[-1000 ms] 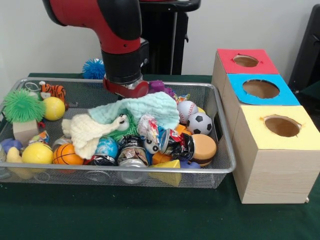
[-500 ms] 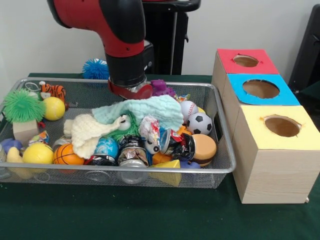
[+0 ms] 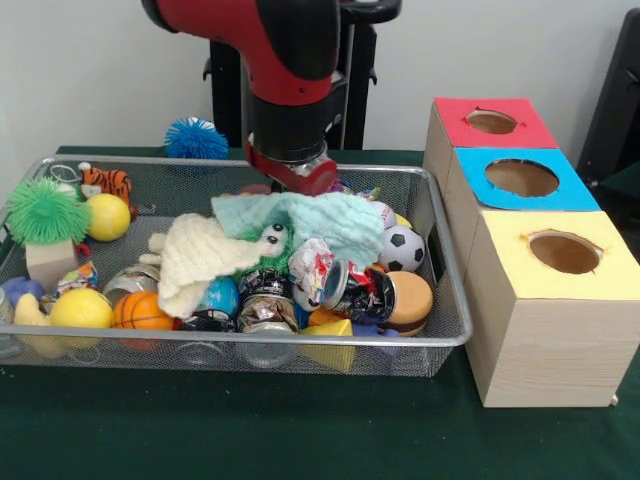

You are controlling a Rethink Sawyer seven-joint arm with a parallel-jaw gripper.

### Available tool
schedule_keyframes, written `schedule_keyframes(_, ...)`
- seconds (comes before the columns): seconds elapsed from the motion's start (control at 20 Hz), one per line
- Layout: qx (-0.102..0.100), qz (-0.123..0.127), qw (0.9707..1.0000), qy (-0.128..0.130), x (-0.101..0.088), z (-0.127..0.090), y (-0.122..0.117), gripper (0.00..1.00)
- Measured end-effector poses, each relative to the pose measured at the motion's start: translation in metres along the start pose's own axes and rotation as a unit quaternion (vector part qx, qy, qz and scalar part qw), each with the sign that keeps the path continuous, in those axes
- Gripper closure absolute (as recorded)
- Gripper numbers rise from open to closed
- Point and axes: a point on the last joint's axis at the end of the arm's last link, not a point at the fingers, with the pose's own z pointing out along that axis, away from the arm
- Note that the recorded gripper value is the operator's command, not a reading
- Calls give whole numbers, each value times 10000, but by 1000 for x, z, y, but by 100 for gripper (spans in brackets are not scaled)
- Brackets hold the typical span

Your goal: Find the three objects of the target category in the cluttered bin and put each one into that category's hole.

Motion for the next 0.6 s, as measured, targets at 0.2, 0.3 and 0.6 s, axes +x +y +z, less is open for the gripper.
schedule_keyframes(0.2,115,108,9996,247,16,-8,23,100)
schedule_keyframes(0.3,126,113,9994,297,21,-9,33,100)
schedule_keyframes(0.6,156,167,9992,317,22,-4,35,100)
